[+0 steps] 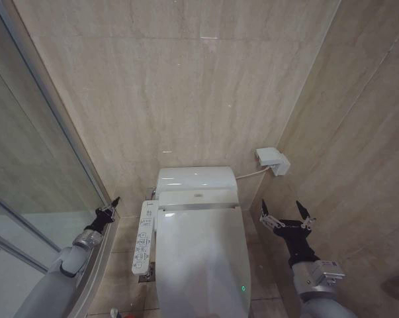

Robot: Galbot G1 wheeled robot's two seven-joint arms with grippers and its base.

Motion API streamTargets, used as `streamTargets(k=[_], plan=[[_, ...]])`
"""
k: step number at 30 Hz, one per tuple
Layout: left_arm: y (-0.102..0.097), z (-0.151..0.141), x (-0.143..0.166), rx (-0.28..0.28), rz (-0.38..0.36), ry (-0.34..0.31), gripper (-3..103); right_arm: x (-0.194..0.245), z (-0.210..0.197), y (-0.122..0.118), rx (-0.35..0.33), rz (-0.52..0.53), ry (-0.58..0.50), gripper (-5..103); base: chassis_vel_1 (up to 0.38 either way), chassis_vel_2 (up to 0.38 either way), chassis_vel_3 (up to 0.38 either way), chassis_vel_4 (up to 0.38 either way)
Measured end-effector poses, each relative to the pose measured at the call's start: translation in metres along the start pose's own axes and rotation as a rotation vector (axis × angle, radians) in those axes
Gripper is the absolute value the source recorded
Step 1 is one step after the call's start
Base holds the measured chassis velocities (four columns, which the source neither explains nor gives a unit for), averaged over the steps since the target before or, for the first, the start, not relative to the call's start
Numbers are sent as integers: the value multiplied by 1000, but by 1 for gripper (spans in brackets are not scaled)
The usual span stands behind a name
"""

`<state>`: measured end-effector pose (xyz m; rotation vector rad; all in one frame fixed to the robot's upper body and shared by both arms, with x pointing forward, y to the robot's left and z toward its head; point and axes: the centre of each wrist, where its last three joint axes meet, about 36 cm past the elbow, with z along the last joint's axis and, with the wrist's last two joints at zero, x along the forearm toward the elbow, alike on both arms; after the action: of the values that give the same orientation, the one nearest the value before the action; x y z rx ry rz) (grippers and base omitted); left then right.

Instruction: Open the toilet lid, clean the toilet bowl with a toilet brush, close the toilet lid, and flush.

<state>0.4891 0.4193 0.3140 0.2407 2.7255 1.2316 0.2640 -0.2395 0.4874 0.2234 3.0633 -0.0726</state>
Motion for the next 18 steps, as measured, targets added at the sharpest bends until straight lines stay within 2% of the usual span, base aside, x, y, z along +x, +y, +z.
streamTargets(k=[2, 3, 6, 7, 10, 11, 14, 18], plan=[[3, -10, 3, 41, -67, -10, 0, 0, 0, 0, 0, 0, 0, 100, 0, 0, 0, 0], [3, -10, 3, 41, -67, -10, 0, 0, 0, 0, 0, 0, 0, 100, 0, 0, 0, 0], [1, -24, 20, 111, -190, 19, 0, 0, 0, 0, 0, 0, 0, 100, 0, 0, 0, 0], [1, -24, 20, 111, -190, 19, 0, 0, 0, 0, 0, 0, 0, 100, 0, 0, 0, 0], [-2, -40, 38, 168, -304, 32, 0, 0, 0, 0, 0, 0, 0, 100, 0, 0, 0, 0], [-2, -40, 38, 168, -304, 32, 0, 0, 0, 0, 0, 0, 0, 100, 0, 0, 0, 0], [-6, -59, 55, 221, -391, 41, 0, 0, 0, 0, 0, 0, 0, 100, 0, 0, 0, 0], [-6, -80, 74, 262, -452, 52, 0, 0, 0, 0, 0, 0, 0, 100, 0, 0, 0, 0]])
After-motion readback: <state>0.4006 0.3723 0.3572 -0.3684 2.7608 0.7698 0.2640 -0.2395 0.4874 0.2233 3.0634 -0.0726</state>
